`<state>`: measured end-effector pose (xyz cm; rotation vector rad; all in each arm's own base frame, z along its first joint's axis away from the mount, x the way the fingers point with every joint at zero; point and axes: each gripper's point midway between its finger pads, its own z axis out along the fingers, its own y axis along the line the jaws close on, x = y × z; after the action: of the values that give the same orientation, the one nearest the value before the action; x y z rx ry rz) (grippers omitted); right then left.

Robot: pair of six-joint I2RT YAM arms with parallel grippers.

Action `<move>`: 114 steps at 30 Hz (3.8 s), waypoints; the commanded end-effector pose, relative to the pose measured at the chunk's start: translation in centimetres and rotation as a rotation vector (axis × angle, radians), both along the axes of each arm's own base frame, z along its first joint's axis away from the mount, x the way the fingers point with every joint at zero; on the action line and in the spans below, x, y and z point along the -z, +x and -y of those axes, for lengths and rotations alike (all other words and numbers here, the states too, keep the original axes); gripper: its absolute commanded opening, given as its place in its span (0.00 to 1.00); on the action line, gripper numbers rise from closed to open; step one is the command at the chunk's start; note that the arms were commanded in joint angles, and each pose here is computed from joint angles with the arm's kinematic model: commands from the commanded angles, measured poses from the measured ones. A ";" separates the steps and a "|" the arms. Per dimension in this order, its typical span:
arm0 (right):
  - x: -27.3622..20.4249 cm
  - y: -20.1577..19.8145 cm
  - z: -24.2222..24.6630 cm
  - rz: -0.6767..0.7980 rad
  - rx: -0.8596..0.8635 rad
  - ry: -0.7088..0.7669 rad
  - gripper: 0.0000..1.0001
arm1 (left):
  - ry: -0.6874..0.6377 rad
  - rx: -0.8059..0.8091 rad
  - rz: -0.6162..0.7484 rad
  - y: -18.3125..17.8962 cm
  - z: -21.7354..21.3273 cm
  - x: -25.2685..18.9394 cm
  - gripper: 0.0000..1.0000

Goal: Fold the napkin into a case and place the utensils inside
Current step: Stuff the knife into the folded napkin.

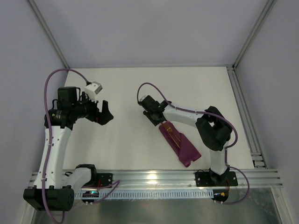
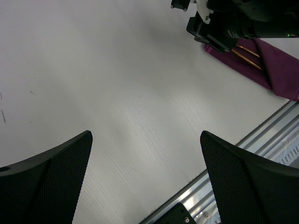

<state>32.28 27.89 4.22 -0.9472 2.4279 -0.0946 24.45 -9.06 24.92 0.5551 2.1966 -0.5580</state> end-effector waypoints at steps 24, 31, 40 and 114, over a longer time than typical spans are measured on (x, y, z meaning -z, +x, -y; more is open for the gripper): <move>-1.1 0.8 0.1 0.070 -0.031 -0.011 0.29 | -0.021 0.038 0.013 0.3 0.6 -0.2 0.99; -0.8 1.1 -0.2 0.071 -0.041 -0.013 0.22 | -0.019 0.037 0.010 0.2 0.5 -0.1 0.99; -0.2 0.8 -0.2 0.051 -0.054 -0.014 0.21 | -0.018 0.038 0.011 0.2 0.5 0.0 0.99; 0.5 -0.1 -0.1 -0.157 -0.084 0.350 0.30 | -0.023 0.048 -0.014 0.3 0.7 0.6 0.99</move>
<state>30.66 27.71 2.90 -0.9196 2.4744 0.4673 24.58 -9.45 24.17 0.5666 2.2180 -0.5998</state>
